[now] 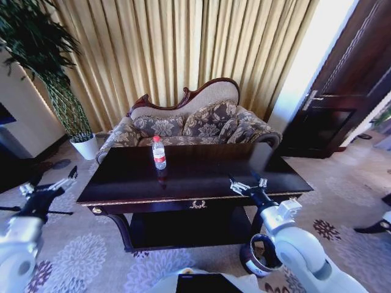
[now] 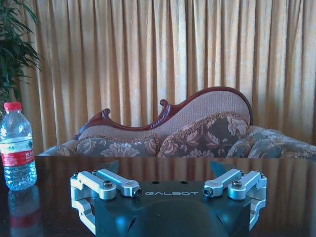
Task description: Move to the front of the table and place the trash on the table into the trash bin.
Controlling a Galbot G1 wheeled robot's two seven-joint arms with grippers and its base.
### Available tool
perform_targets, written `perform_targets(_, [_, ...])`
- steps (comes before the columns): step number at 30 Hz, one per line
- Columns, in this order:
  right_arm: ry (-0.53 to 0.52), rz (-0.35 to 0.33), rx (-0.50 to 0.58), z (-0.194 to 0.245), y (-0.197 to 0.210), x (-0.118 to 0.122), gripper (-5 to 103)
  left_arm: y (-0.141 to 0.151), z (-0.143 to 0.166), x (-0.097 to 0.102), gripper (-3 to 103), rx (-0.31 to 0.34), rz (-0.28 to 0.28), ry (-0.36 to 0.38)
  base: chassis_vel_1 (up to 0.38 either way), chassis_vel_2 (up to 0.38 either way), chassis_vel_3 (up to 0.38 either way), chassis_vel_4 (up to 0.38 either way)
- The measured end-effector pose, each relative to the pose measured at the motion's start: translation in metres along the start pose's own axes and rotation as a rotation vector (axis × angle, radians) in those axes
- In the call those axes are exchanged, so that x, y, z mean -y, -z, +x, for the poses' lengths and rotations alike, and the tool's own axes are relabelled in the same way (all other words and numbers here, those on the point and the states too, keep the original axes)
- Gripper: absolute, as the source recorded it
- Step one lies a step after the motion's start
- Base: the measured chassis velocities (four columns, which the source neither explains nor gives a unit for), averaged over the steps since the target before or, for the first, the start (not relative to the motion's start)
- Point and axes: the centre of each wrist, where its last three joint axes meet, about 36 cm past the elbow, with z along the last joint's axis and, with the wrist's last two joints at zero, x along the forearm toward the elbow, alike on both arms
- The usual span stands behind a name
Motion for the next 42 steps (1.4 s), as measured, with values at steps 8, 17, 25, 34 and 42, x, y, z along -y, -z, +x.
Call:
perform_targets(8, [-0.017, -0.007, -0.013, -0.001, -0.008, -0.001, 100, -0.007, -0.050, 0.034, 100, -0.069, 0.004, -0.054, 0.000, 0.000, 0.000, 0.000])
perform_targets(17, [-0.033, -0.006, -0.013, -0.003, -0.012, 0.002, 100, -0.031, -0.077, 0.082, 100, -0.124, 0.015, -0.077, 0.000, 0.000, 0.000, 0.000])
perform_targets(25, [-0.048, 0.003, -0.007, -0.006, -0.014, 0.005, 100, -0.055, -0.100, 0.136, 100, -0.178, -0.002, -0.173, 0.000, 0.000, 0.000, 0.000])
perform_targets(34, [-0.058, 0.000, -0.006, -0.009, -0.018, 0.008, 100, -0.080, -0.120, 0.175, 100, -0.226, -0.053, -0.258, 0.000, 0.000, 0.000, 0.000])
perform_targets(42, [-0.062, 0.010, 0.003, -0.009, -0.016, 0.011, 100, -0.096, -0.136, 0.204, 100, -0.257, -0.076, -0.339, 0.000, 0.000, 0.000, 0.000])
